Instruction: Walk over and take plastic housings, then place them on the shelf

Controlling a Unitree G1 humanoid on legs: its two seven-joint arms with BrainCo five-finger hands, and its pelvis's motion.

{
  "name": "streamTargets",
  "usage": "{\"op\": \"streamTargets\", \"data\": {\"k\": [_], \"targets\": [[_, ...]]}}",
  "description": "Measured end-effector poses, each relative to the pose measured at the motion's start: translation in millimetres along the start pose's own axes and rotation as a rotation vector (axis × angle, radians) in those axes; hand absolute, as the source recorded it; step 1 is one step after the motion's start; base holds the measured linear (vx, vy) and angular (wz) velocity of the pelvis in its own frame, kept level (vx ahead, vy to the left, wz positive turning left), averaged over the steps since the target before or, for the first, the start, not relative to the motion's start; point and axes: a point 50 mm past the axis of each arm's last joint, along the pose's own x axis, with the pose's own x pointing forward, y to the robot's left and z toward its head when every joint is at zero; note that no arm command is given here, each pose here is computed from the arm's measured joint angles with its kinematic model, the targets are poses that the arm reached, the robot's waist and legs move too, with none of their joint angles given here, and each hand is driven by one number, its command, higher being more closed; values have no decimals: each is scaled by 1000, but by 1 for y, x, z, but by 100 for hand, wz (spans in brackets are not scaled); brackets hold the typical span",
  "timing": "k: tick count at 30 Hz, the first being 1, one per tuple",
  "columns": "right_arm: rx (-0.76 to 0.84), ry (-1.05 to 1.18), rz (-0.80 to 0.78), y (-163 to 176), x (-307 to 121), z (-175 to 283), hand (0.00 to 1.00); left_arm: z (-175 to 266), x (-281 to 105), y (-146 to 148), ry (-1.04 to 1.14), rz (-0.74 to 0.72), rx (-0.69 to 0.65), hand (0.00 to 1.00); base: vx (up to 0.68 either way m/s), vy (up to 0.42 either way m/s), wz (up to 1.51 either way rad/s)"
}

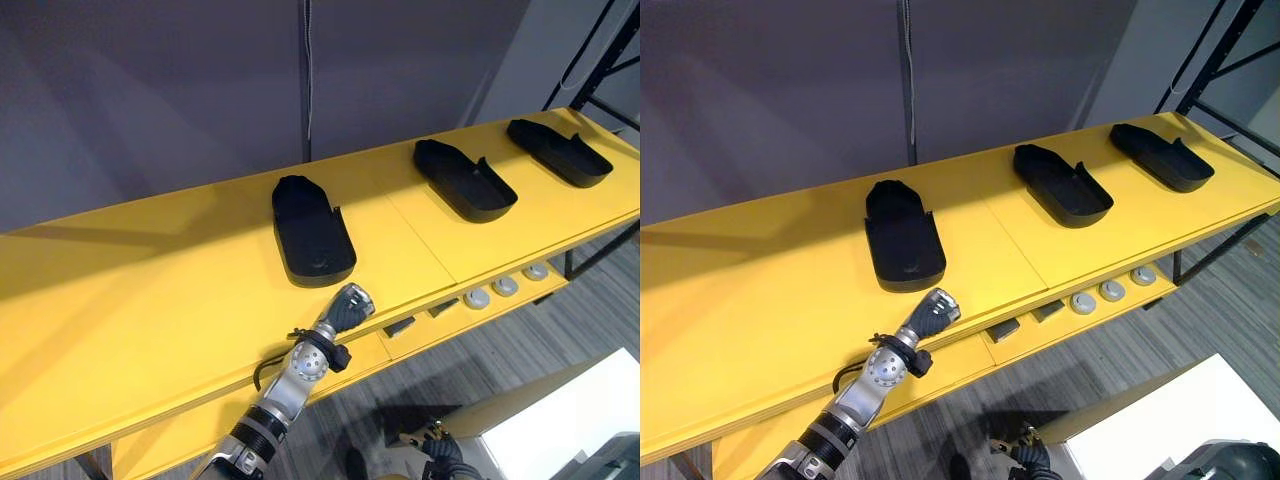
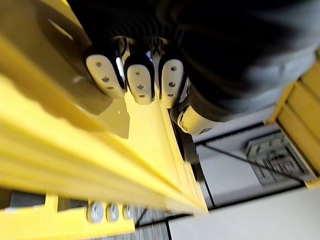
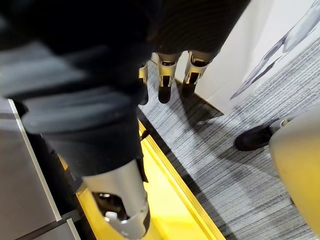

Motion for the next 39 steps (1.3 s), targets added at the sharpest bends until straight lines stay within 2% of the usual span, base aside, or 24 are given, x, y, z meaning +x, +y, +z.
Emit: {"op": "streamTargets", "data": {"k": [11, 25, 33, 39], "targets": [[-3, -9, 13, 2, 2, 4, 0, 6, 20, 25, -1, 89, 35, 100, 0, 0, 0], [1, -10, 25, 6, 2, 4, 0, 15, 37, 41, -5, 151, 56, 100, 11, 3, -3], [4, -9, 17, 4, 2, 3, 0, 18, 35, 42, -17, 160, -8, 100, 0, 0, 6], [-4, -15, 3, 1, 3, 6, 0, 59, 6, 50, -246, 225, -172, 100, -13, -4, 19]]}}
